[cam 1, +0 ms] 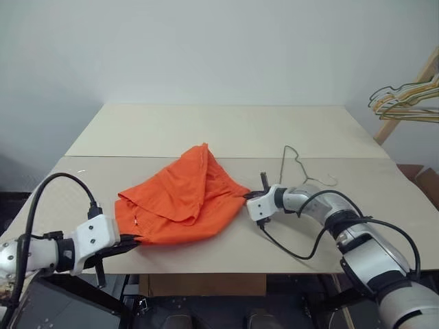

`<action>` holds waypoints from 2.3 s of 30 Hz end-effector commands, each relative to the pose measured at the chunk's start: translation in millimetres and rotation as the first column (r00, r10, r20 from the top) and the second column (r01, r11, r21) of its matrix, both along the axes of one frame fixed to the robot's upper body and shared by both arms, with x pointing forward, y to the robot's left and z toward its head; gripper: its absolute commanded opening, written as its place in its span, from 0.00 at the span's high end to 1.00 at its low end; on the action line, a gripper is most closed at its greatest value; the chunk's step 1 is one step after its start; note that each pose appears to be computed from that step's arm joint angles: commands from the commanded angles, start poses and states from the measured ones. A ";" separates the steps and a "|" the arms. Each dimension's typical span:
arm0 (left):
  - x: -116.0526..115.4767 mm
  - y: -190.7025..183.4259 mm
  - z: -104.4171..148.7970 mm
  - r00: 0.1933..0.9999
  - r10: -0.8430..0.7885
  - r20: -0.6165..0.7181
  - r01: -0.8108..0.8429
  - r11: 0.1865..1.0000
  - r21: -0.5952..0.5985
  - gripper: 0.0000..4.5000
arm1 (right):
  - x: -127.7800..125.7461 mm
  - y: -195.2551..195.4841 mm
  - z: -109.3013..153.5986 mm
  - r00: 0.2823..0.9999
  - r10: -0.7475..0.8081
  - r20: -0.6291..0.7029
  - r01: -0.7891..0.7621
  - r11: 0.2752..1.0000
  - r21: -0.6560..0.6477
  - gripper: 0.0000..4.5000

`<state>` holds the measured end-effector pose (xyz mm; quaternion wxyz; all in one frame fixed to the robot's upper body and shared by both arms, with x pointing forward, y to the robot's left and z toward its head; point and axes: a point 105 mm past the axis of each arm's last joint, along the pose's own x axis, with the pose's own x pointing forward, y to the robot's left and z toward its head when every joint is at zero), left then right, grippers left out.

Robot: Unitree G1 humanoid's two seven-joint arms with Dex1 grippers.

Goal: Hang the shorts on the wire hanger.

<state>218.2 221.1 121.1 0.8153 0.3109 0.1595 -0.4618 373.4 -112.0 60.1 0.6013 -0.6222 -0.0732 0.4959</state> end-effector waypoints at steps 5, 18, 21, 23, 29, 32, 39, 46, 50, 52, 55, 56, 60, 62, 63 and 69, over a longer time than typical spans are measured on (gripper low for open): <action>27.9 -7.3 -1.3 0.997 -0.048 0.067 0.046 0.999 0.025 1.00 | -26.3 -49.6 33.6 0.998 -0.069 -0.001 0.069 0.995 -0.071 0.99; 37.1 -37.8 27.0 0.971 -0.229 0.072 0.233 0.971 -0.048 1.00 | -88.4 -37.9 66.3 0.975 -0.120 -0.186 0.115 0.993 -0.040 0.99; 86.7 -59.1 68.3 0.943 -0.067 0.325 0.127 0.978 -0.167 1.00 | -47.3 -38.3 104.4 0.943 -0.281 -0.179 0.296 0.953 0.065 0.99; 131.8 -61.6 106.3 0.862 0.148 0.485 -0.023 0.967 -0.254 1.00 | -3.8 -35.8 143.4 0.908 -0.410 -0.088 0.419 0.877 0.234 0.99; 175.5 -13.7 233.9 0.275 0.561 0.781 -0.212 0.828 -0.520 1.00 | 72.4 -55.4 262.0 0.579 -0.772 0.262 0.397 0.547 0.737 0.99; 142.9 13.5 275.0 0.177 0.632 0.754 -0.081 0.773 -0.629 1.00 | 63.8 -51.7 280.1 0.580 -0.748 0.322 0.282 0.555 0.782 0.99; 96.1 -3.7 195.5 0.604 0.270 0.750 0.008 0.938 -0.345 1.00 | 29.5 -17.9 183.9 0.824 -0.452 0.343 0.235 0.822 0.519 0.99; 46.7 -13.4 69.9 0.913 -0.006 0.409 0.028 0.998 -0.049 1.00 | -23.2 9.0 104.5 0.958 -0.106 0.266 0.041 0.970 0.240 0.99; 25.0 -18.0 41.4 0.955 -0.045 0.293 0.048 0.999 -0.002 1.00 | -42.7 4.9 73.6 0.979 0.008 0.203 -0.031 0.993 0.110 0.99; 6.0 -15.6 24.2 0.980 -0.104 0.172 0.097 0.994 0.048 1.00 | -62.8 -8.2 52.1 0.993 0.088 0.079 -0.087 0.996 -0.017 0.99; -11.2 -12.7 9.5 0.988 -0.145 0.053 0.141 0.987 0.081 1.00 | -76.0 -19.7 39.7 0.992 0.121 -0.019 -0.123 0.987 -0.100 0.99; -17.2 -12.2 2.8 0.986 -0.165 0.009 0.164 0.981 0.100 1.00 | -78.3 -21.8 36.7 0.991 0.124 -0.044 -0.128 0.985 -0.117 0.99; -31.4 -15.4 -15.3 0.974 -0.206 -0.095 0.217 0.968 0.127 1.00 | -85.6 -23.1 30.2 0.986 0.141 -0.090 -0.152 0.979 -0.137 0.99; -36.5 -19.7 -17.0 0.968 -0.218 -0.124 0.232 0.967 0.106 1.00 | -90.5 -22.9 28.7 0.982 0.155 -0.108 -0.168 0.977 -0.133 0.99; -39.4 -21.1 -17.4 0.964 -0.224 -0.142 0.239 0.966 0.096 1.00 | -92.7 -22.7 28.4 0.980 0.159 -0.116 -0.174 0.976 -0.129 0.99; -49.4 -18.8 -28.8 0.950 -0.221 -0.219 0.254 0.957 0.137 1.00 | -107.4 -25.6 26.2 0.970 0.184 -0.156 -0.204 0.971 -0.122 0.99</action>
